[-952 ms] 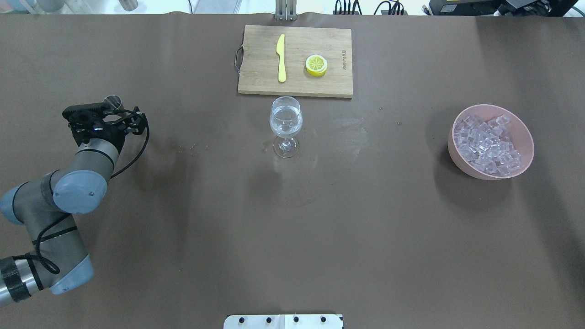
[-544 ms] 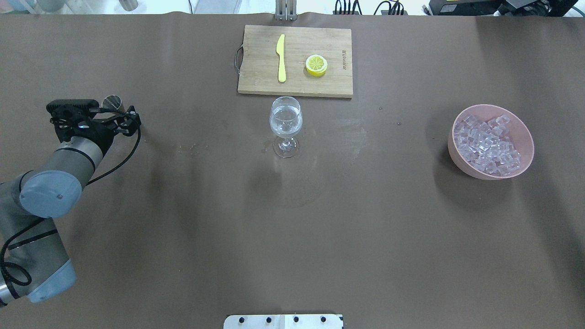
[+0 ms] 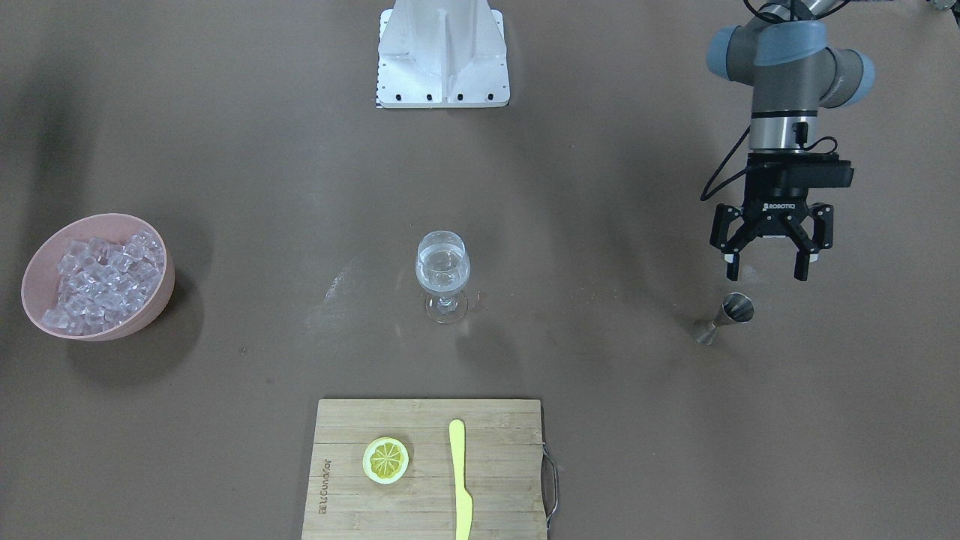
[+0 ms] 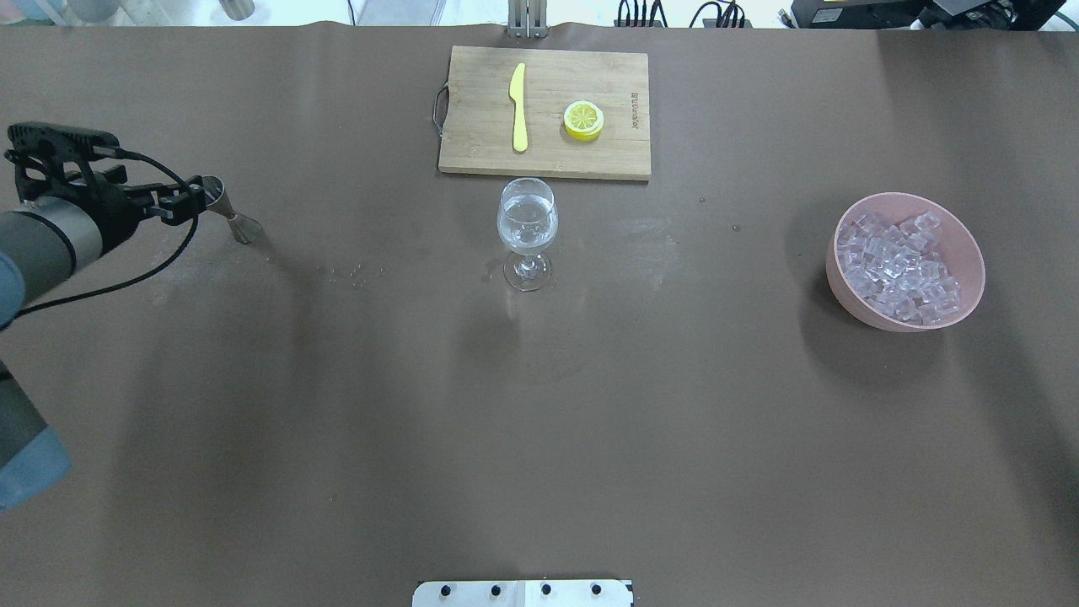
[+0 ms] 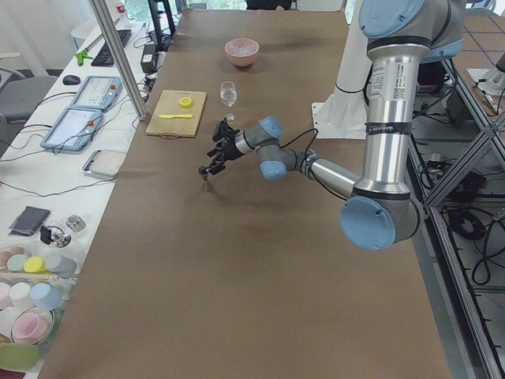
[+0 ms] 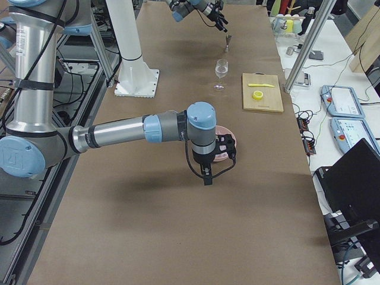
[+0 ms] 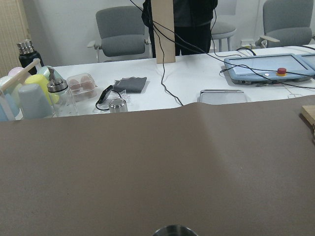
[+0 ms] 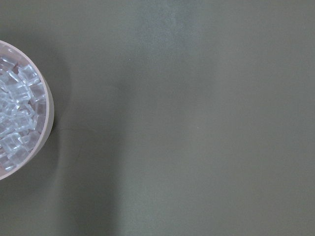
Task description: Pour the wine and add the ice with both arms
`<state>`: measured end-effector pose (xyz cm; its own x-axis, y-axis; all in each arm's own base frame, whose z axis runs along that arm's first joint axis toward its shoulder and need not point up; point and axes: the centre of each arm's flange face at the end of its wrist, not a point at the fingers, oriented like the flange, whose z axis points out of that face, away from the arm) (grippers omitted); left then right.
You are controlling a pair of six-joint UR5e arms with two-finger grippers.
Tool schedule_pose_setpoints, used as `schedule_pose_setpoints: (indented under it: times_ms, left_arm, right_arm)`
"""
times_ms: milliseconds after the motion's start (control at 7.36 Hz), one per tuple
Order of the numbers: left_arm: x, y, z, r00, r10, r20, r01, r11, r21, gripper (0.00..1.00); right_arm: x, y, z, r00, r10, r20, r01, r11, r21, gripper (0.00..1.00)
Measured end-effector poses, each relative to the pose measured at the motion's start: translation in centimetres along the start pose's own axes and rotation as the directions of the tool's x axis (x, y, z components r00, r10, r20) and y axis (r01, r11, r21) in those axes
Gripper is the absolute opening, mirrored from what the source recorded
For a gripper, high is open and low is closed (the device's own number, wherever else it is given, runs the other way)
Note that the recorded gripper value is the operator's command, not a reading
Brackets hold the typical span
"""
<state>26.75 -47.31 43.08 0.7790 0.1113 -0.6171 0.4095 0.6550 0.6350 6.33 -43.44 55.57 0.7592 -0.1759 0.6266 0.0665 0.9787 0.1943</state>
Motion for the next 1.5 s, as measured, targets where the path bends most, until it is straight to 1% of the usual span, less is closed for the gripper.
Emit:
schedule_pose_setpoints:
  times_ms: [136,272,408,544,680,816,952,1088,1224,1360,1495]
  left_arm:
    - [-2.7,-2.7,-0.7,0.998,0.055,-0.016,-0.056,0.994,-0.097,0.99]
    - [-5.8,-5.6,-1.9,0.992,0.124,-0.030,-0.127,0.974,-0.187,0.99]
    - [-8.9,-7.9,-2.9,0.980,0.193,-0.044,-0.198,0.946,-0.258,0.99]
    - [-11.9,-9.2,-3.7,0.963,0.264,-0.052,-0.267,0.909,-0.321,0.99]
    - [-15.2,-10.2,-4.3,0.935,0.349,-0.066,-0.346,0.853,-0.391,0.99]
    - [-18.7,-10.9,-5.2,0.901,0.424,-0.093,-0.418,0.790,-0.449,0.99]
    - [-22.5,-11.5,-6.5,0.879,0.462,-0.119,-0.456,0.740,-0.494,0.99]
    - [-26.6,-11.5,-7.6,0.884,0.450,-0.124,-0.440,0.714,-0.545,0.99]
    - [-30.6,-10.8,-7.9,0.910,0.403,-0.098,-0.377,0.705,-0.601,0.99]
    - [-34.3,-9.5,-8.0,0.945,0.316,-0.085,-0.295,0.711,-0.638,0.99]
    - [-37.0,-7.3,-8.2,0.976,0.194,-0.103,-0.213,0.722,-0.658,0.99]
  right_arm:
    - [0.0,0.0,0.0,1.000,0.000,0.000,0.000,1.000,0.000,1.00]
    - [0.0,0.0,0.0,1.000,0.000,0.000,0.000,1.000,0.001,1.00]
    - [0.0,0.0,0.0,1.000,0.000,0.000,0.000,1.000,0.000,1.00]
    - [0.0,0.1,0.0,1.000,0.001,0.000,-0.001,1.000,-0.001,1.00]
    - [0.1,0.1,0.1,1.000,0.001,0.000,-0.001,1.000,-0.002,1.00]
    - [0.1,0.1,0.1,1.000,0.002,0.000,-0.002,1.000,-0.003,1.00]
    - [0.1,0.1,0.2,1.000,0.002,0.000,-0.002,1.000,-0.004,1.00]
    - [0.1,0.1,0.2,1.000,0.002,0.000,-0.002,1.000,-0.004,1.00]
    - [0.1,0.1,0.2,1.000,0.002,0.000,-0.002,1.000,-0.003,1.00]
    - [0.0,0.0,0.1,1.000,0.000,0.000,0.000,1.000,-0.001,1.00]
    - [-0.1,-0.1,0.0,1.000,-0.002,0.000,0.002,1.000,0.001,1.00]
